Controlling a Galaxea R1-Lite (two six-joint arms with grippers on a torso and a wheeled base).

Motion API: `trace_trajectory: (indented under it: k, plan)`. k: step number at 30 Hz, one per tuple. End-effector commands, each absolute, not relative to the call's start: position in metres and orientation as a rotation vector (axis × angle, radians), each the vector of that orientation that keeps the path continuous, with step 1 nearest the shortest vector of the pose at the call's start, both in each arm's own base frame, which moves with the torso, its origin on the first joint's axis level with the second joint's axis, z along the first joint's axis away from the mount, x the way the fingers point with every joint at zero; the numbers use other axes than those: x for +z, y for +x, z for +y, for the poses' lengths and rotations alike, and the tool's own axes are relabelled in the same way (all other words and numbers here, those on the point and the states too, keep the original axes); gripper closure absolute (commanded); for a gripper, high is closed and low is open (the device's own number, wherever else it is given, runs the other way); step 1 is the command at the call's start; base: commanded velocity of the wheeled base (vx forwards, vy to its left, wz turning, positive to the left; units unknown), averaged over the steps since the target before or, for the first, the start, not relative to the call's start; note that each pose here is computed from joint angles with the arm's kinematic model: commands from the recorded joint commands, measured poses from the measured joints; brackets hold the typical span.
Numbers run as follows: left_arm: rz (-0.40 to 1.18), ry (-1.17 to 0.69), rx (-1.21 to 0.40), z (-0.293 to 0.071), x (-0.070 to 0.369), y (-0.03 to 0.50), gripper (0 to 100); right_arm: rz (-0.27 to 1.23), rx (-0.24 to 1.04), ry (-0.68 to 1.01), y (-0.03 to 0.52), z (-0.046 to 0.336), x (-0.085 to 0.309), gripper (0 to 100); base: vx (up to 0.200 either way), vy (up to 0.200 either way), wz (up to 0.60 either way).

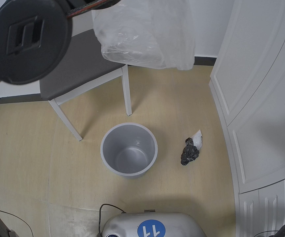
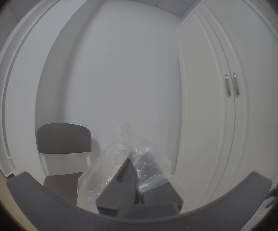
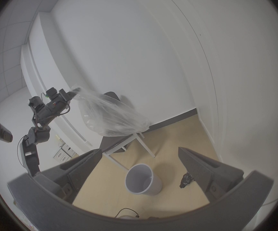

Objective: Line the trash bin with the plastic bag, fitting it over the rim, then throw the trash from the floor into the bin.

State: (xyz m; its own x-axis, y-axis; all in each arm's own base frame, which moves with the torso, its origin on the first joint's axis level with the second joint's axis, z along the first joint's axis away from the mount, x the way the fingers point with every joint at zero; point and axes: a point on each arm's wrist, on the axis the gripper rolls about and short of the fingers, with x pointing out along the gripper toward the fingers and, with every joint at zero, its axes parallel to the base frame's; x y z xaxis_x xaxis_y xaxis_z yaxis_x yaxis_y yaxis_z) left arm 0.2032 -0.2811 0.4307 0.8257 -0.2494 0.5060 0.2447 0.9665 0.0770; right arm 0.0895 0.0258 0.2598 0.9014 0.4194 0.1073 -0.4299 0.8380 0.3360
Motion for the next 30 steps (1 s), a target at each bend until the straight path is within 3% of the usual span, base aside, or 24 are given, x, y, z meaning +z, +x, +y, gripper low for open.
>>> trace_trajectory:
  k: [1,14,30]
  plan:
    - [-0.543,-0.002,-0.303,-0.292,0.430,0.192,100,0.000,0.446,0.380,0.102,0.029,0.258,0,0.000,0.000,0.00]
    - [-0.622,-0.115,-0.395,-0.296,0.447,0.144,100,0.110,0.428,0.398,0.127,0.035,0.239,0,0.000,0.000,0.00]
    - [-0.618,-0.018,-0.569,-0.336,0.425,0.100,100,-0.057,0.364,0.482,0.128,0.016,0.265,0,0.000,0.000,0.00]
